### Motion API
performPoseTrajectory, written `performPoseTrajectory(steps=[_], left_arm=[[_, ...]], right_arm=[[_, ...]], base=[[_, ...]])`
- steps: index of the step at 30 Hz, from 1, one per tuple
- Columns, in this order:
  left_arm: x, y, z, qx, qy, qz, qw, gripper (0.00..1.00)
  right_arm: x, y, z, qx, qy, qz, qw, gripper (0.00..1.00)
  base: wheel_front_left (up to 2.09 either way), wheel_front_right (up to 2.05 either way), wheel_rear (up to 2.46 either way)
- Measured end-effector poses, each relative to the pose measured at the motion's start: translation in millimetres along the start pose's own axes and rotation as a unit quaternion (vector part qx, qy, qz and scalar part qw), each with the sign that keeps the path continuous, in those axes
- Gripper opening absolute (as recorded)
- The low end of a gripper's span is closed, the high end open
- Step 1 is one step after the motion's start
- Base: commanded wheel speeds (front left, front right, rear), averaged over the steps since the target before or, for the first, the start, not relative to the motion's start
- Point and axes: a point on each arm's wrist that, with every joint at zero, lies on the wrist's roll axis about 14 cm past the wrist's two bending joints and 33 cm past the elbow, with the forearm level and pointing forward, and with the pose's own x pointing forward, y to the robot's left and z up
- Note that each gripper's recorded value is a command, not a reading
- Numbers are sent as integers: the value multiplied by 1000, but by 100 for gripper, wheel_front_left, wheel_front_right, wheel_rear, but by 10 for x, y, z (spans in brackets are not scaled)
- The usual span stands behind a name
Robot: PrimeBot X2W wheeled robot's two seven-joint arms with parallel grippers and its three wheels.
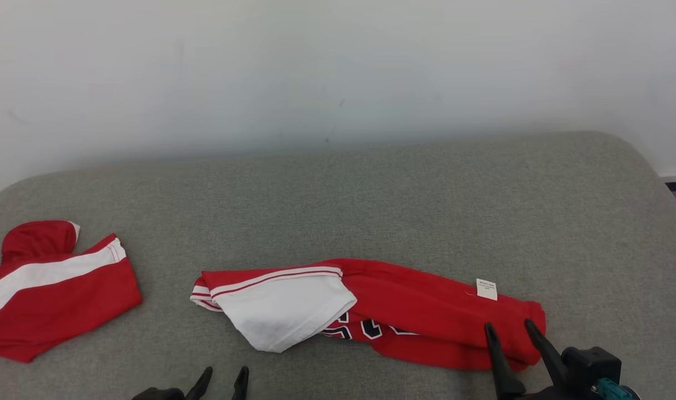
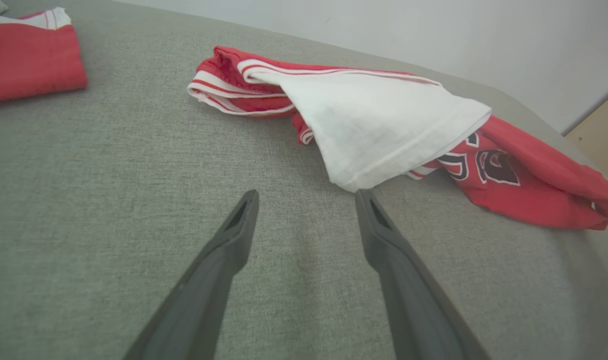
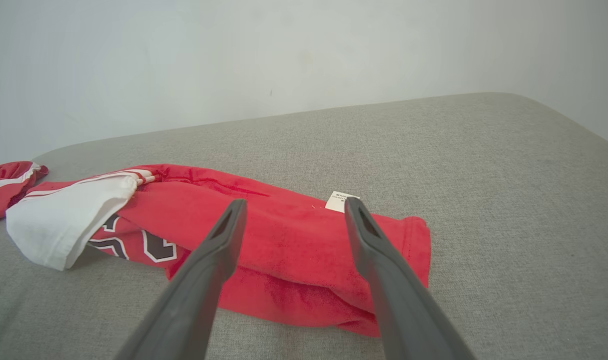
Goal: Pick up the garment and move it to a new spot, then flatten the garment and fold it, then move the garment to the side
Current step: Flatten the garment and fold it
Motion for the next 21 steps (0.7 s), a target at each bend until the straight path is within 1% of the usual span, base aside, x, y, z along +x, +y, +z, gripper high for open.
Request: performPoseTrajectory(steps=[4, 10, 21], left_arm=[[160, -16, -52, -7, 20, -9, 1000, 100], [399, -106, -47, -9, 30, -32, 999, 100], [602, -119, -94, -6, 46, -49, 998, 100]], right_arm=[[-22, -32, -47, 6, 7, -6, 1000, 100], [-22, -134, -75, 8, 11, -23, 1000, 100], [-15, -265, -140, 10, 19, -43, 999, 100]], base=[[0, 0, 0], [0, 0, 0], [0, 0, 0]])
